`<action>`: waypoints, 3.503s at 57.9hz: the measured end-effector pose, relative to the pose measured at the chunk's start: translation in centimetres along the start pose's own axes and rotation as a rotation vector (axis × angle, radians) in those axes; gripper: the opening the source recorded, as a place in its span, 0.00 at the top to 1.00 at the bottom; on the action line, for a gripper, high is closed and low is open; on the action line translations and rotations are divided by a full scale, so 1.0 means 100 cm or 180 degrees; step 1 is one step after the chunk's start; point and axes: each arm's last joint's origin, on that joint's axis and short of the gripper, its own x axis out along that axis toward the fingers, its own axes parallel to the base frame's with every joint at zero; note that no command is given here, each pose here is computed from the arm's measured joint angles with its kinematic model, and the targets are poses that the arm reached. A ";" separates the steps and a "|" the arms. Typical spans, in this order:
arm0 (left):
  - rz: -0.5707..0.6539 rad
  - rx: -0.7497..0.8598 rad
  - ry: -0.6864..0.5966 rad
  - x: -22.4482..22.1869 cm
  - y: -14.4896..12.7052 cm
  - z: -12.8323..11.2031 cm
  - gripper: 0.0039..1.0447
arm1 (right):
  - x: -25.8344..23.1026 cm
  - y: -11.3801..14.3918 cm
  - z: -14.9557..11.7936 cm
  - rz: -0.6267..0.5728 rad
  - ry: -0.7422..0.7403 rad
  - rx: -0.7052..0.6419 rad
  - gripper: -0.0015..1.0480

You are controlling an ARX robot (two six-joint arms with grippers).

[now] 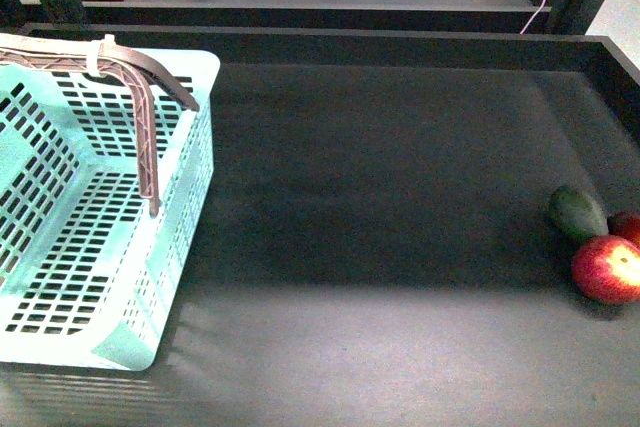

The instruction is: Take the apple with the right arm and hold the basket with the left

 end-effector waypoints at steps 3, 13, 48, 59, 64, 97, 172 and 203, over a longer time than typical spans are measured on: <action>0.0133 -0.0302 0.0084 0.022 0.003 0.001 0.07 | 0.000 0.000 0.000 0.0000 0.0000 0.0000 0.08; 0.0213 -0.0723 0.0115 0.059 -0.002 0.014 0.07 | 0.000 0.000 0.000 0.0000 0.0001 0.0000 0.08; 0.0429 -0.1328 0.0099 0.157 -0.011 0.029 0.07 | 0.000 0.000 0.000 0.0000 0.0001 0.0000 0.08; 0.0489 -0.1405 0.0090 0.173 -0.007 0.032 0.07 | 0.000 0.000 0.000 0.0000 0.0001 0.0000 0.08; 0.0500 -0.1430 0.0079 0.176 -0.007 0.034 0.10 | 0.000 0.000 0.000 0.0000 0.0000 0.0000 0.08; 0.0699 -0.1625 0.0094 0.196 0.008 0.035 0.87 | 0.000 0.000 0.000 -0.0001 0.0000 0.0000 0.08; -0.0681 0.0284 0.1575 0.065 -0.180 -0.055 0.87 | 0.000 0.000 0.000 0.0000 0.0000 0.0000 0.08; -0.0977 0.0485 0.1752 0.053 -0.200 -0.077 0.87 | 0.000 0.000 0.000 0.0000 0.0000 0.0000 0.08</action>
